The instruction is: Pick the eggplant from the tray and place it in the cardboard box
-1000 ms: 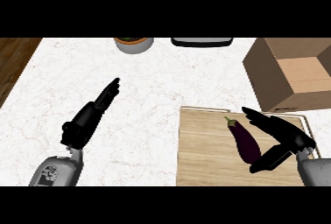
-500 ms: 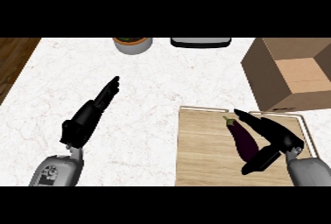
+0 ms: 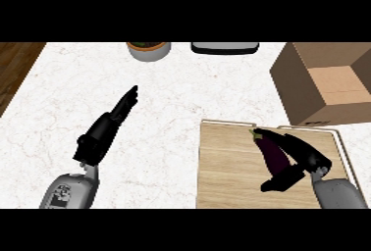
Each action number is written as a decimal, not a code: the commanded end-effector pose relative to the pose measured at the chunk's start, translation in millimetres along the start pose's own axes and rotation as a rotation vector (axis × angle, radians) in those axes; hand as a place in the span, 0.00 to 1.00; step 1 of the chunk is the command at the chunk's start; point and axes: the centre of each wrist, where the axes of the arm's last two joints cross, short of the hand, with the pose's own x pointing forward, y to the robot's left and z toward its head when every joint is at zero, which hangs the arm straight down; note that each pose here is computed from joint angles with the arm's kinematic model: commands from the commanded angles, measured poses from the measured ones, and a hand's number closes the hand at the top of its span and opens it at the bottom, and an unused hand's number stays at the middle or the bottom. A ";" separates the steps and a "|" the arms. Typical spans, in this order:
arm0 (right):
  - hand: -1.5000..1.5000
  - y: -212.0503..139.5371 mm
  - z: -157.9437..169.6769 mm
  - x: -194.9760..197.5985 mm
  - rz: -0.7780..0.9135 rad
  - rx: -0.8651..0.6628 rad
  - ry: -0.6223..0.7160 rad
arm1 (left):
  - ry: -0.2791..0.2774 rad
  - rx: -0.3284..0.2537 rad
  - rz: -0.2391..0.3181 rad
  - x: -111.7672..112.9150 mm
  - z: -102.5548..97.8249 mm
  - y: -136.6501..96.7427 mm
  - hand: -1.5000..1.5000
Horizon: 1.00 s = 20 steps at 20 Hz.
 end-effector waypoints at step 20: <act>1.00 -80.0 91.1 -63.3 0.987 -0.447 -0.285 | 0.002 0.017 0.006 -8.2 3.1 -1.7 0.50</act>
